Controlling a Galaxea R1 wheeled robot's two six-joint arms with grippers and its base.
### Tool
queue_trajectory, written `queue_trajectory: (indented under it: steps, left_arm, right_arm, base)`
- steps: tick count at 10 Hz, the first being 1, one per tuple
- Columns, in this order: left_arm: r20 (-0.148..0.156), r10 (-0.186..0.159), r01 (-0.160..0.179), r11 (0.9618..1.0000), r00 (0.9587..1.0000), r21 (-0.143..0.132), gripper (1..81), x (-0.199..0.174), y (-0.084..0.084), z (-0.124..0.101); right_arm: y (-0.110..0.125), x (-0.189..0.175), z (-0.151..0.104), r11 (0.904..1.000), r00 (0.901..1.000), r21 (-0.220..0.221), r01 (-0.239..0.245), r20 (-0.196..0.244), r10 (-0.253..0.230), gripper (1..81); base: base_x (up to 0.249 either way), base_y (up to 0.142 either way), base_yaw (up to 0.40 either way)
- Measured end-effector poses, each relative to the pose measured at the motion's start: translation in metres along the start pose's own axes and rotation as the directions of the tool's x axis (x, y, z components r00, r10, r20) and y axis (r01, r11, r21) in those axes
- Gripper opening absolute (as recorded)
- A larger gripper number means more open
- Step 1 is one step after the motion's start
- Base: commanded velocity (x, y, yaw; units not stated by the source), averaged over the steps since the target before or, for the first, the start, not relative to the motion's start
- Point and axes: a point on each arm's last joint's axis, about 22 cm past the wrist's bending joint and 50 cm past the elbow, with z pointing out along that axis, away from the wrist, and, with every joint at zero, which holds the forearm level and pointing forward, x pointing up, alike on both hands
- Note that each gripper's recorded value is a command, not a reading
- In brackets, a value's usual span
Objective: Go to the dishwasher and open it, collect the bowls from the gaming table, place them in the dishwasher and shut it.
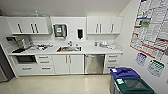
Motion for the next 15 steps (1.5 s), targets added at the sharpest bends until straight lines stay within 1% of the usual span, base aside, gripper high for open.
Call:
queue_trajectory:
  steps: [6, 8, 11, 12, 13, 15]
  left_arm:
    - [0.002, -0.001, 0.001, 1.0000, 1.0000, -0.003, 81.1, -0.003, 0.002, 0.001]
    - [-0.003, 0.000, 0.000, 1.0000, 1.0000, -0.005, 81.1, 0.000, 0.004, 0.002]
    - [-0.009, 0.002, -0.002, 1.0000, 1.0000, -0.005, 81.1, 0.004, 0.003, 0.002]
    - [0.003, -0.002, 0.002, 1.0000, 1.0000, -0.003, 81.1, -0.005, 0.003, 0.001]
    - [0.011, -0.003, 0.003, 1.0000, 0.9999, -0.002, 81.1, -0.009, 0.002, 0.000]
    - [0.008, -0.002, 0.002, 1.0000, 1.0000, -0.003, 81.1, -0.009, 0.003, 0.000]
  right_arm:
    - [-0.002, -0.003, 0.001, 1.0000, 1.0000, 0.004, -0.001, 0.003, 0.001, 81.1]
    - [-0.001, -0.001, 0.002, 1.0000, 1.0000, -0.001, 0.000, 0.001, 0.000, 81.1]
    - [-0.008, 0.003, 0.006, 1.0000, 1.0000, 0.010, 0.002, -0.005, -0.002, 81.1]
    - [-0.008, -0.006, 0.006, 0.9999, 1.0000, 0.010, -0.002, 0.008, 0.002, 81.1]
    - [-0.008, -0.009, 0.006, 1.0000, 0.9999, 0.009, -0.003, 0.010, 0.003, 81.1]
    - [-0.005, -0.008, 0.005, 1.0000, 1.0000, 0.005, -0.002, 0.006, 0.002, 81.1]
  base:
    - [0.127, 0.000, 0.000]
    - [0.155, 0.000, 0.000]
    - [0.110, 0.000, 0.000]
    - [0.105, 0.000, 0.000]
    - [0.105, 0.000, 0.000]
    - [0.105, 0.000, 0.000]
